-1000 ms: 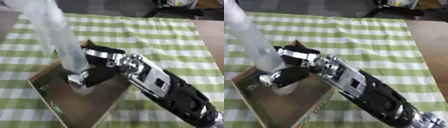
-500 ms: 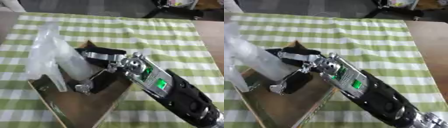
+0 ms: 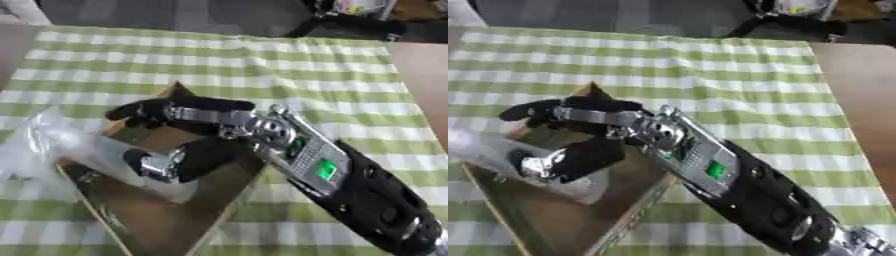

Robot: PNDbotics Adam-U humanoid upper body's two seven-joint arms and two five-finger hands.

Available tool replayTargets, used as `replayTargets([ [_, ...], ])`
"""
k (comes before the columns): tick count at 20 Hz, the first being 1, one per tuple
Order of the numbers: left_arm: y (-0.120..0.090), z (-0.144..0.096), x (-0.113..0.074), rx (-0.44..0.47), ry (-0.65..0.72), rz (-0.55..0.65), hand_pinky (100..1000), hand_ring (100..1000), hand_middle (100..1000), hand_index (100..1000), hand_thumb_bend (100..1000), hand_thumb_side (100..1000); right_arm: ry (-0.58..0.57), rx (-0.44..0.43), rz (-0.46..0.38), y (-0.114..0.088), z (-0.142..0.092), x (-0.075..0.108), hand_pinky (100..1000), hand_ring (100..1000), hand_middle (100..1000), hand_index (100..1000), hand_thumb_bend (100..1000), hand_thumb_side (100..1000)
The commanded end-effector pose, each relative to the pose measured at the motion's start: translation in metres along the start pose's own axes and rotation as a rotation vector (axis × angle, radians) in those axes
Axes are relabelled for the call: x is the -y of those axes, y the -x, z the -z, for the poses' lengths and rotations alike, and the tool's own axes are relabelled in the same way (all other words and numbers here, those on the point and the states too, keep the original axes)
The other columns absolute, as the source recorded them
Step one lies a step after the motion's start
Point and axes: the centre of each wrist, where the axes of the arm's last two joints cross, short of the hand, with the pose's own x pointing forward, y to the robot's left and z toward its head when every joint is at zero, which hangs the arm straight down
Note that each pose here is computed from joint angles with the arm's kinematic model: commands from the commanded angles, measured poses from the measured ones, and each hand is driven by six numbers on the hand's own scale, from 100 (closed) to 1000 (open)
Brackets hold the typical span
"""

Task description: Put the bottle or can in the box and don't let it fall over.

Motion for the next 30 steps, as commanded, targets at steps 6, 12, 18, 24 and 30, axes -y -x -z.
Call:
replayTargets([
  [6, -0.009, 0.004, -0.003, 0.033, 0.014, 0.02, 924, 861, 955, 850, 153, 867, 0.043, 0.016, 0.001, -0.01, -0.009, 0.013, 987, 1000, 1000, 1000, 100, 597],
  [12, -0.009, 0.003, -0.003, 0.034, 0.01, 0.021, 924, 862, 955, 850, 153, 866, 0.092, 0.003, 0.038, -0.013, -0.016, 0.018, 941, 1000, 1000, 1000, 100, 576],
  [18, -0.009, 0.003, -0.004, 0.033, 0.009, 0.023, 925, 862, 955, 850, 152, 866, 0.194, 0.006, 0.103, -0.018, -0.028, 0.028, 914, 1000, 1000, 1000, 100, 618],
  [24, -0.008, 0.001, -0.005, 0.032, 0.005, 0.026, 925, 862, 955, 850, 151, 866, 0.286, 0.029, 0.129, -0.023, -0.047, 0.039, 912, 1000, 1000, 1000, 100, 609],
  [30, -0.007, 0.0, -0.006, 0.029, 0.0, 0.028, 926, 862, 955, 850, 150, 867, 0.382, 0.043, 0.176, -0.013, -0.065, 0.047, 900, 1000, 1000, 996, 100, 608],
])
